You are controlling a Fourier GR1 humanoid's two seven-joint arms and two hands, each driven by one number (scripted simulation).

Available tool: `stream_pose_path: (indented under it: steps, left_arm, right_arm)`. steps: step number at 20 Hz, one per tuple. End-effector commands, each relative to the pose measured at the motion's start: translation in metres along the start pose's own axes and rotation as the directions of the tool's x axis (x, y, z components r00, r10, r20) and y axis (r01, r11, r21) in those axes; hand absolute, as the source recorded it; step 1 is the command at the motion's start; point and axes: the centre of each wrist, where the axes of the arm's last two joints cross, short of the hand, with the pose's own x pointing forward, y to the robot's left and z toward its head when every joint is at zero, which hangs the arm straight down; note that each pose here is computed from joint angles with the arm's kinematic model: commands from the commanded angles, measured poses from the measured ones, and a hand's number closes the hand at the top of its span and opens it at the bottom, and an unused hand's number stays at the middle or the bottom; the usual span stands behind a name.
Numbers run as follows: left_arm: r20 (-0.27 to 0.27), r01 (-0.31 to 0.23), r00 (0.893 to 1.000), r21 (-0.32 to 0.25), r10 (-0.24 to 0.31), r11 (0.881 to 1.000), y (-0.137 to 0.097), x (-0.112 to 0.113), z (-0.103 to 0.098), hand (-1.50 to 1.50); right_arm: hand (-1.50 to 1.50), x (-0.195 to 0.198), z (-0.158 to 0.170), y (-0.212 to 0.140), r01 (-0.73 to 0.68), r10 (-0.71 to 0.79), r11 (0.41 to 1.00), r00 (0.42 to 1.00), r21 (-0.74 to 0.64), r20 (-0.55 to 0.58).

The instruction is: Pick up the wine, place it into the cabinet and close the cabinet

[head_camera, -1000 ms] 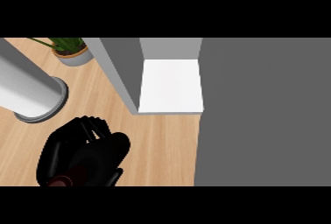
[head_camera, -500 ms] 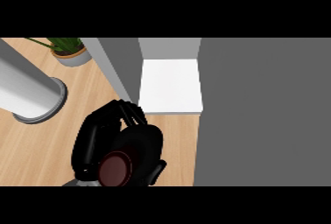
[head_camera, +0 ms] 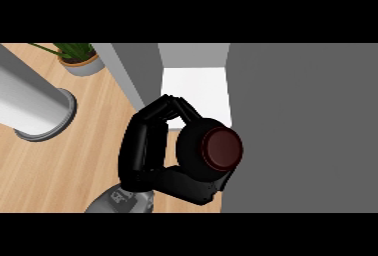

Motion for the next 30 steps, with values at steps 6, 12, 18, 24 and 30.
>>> stream_pose_path:
  steps: [6,12,18,24,30]
  left_arm:
    - [0.001,0.048,0.999,0.048,-0.048,0.998,-0.01,-0.005,-0.034,1.5]
    - [0.027,0.081,0.996,0.072,-0.083,0.994,-0.023,-0.019,-0.038,1.5]
    - [-0.008,0.042,0.999,0.11,-0.041,0.993,-0.032,-0.041,-0.033,1.5]
    - [-0.006,0.007,1.0,0.146,-0.007,0.989,-0.007,-0.066,-0.036,1.5]
    - [-0.037,0.138,0.99,0.131,-0.134,0.982,-0.003,-0.085,-0.026,1.5]
  right_arm:
    - [-1.5,0.009,0.017,-0.002,0.043,-0.045,0.999,0.997,0.027,0.066]
    - [-1.5,0.026,0.029,0.009,0.026,-0.028,0.999,0.997,0.031,0.066]
    - [-1.5,0.025,0.021,-0.005,0.004,-0.008,0.998,0.998,0.066,0.058]
    - [-1.5,0.02,0.02,-0.001,0.013,-0.016,0.999,0.997,0.035,0.069]
    - [-1.5,0.026,0.016,0.003,0.007,-0.01,0.999,0.998,0.043,0.064]
